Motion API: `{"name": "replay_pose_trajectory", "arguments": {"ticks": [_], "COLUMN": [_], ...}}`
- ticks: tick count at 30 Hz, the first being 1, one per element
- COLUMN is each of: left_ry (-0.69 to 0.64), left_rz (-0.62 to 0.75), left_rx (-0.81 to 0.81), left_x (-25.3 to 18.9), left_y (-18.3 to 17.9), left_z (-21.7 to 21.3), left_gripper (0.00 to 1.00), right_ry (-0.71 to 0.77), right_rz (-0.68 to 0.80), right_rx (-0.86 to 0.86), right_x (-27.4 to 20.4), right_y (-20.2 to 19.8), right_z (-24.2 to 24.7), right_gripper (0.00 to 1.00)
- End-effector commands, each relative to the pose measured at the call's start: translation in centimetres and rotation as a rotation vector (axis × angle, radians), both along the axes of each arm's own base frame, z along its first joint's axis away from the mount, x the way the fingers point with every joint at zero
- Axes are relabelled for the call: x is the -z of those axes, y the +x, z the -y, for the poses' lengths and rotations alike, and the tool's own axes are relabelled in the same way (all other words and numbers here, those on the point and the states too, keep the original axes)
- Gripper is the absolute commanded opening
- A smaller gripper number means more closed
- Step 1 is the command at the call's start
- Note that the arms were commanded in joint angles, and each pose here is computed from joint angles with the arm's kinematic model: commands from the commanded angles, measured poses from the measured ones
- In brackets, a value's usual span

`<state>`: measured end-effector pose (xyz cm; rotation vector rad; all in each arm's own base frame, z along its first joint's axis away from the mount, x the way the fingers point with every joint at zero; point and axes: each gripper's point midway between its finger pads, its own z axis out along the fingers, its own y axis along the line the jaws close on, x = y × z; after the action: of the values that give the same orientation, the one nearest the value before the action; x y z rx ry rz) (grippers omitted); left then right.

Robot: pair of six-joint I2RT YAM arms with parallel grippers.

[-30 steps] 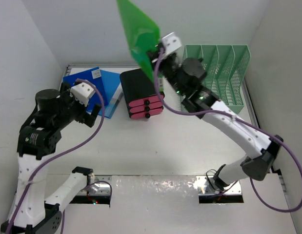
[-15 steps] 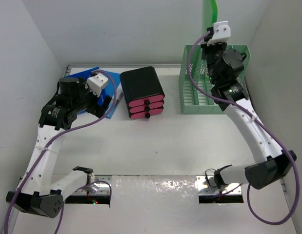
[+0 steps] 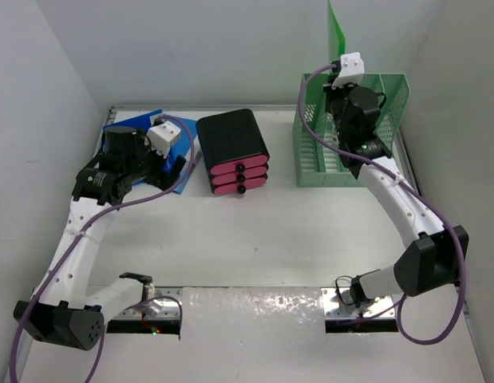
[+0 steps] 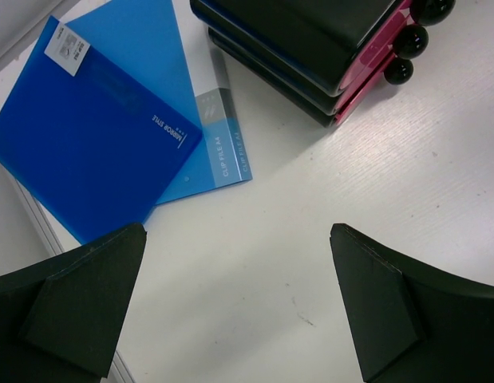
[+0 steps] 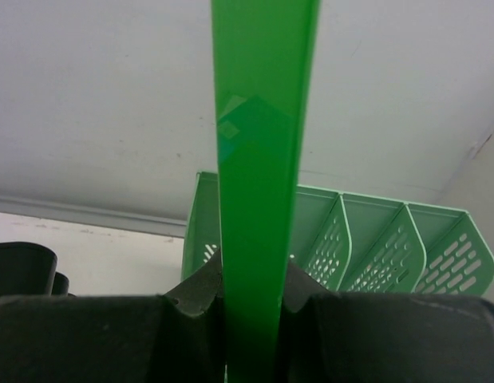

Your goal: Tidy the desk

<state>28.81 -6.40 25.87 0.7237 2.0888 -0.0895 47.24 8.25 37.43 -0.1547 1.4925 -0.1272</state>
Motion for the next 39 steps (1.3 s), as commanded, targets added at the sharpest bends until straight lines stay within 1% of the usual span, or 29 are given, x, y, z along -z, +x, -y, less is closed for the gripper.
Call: {"name": "replay_pose_trajectory", "arguments": {"ticks": [1,6,10,12,18,28,31,35,39], "left_ry": [-0.008,-0.011,-0.013,-0.015,-0.018,0.001,0.005,0.004,0.002], "left_rz": [0.049,0.048,0.056,0.057,0.065,0.061,0.061,0.062,0.056], "left_rx": [-0.009,-0.007,-0.004,-0.002,0.004,-0.003,-0.001,0.002,0.006], "left_x": [-0.6,-0.4,-0.8,-0.9,-1.3,-0.9,-0.9,-1.1,-1.0], "left_y": [1.0,1.2,1.3,1.3,1.1,0.9,0.9,0.9,1.0], "left_z": [-0.1,0.0,0.0,0.1,0.1,-0.2,-0.3,-0.2,-0.1], "left_gripper": [1.00,1.00,1.00,1.00,1.00,1.00,1.00,1.00,1.00], "right_ry": [0.063,0.040,0.074,0.084,0.095,0.197,0.203,0.189,0.195], "right_rz": [0.180,0.249,0.334,0.338,0.307,0.253,0.244,0.244,0.236], "right_rx": [-0.009,0.049,0.003,-0.012,-0.020,-0.149,-0.130,-0.037,-0.044], "right_x": [-6.1,-10.6,-14.2,-14.4,-12.9,-10.7,-9.8,-8.3,-6.5], "right_y": [-1.5,-4.2,-7.6,-8.2,-7.9,-6.3,-5.8,-5.1,-4.5], "right_z": [0.2,2.1,2.2,2.1,1.9,-1.0,-0.8,0.7,0.3], "right_gripper": [0.00,0.00,0.00,0.00,0.00,0.00,0.00,0.00,0.00]}}
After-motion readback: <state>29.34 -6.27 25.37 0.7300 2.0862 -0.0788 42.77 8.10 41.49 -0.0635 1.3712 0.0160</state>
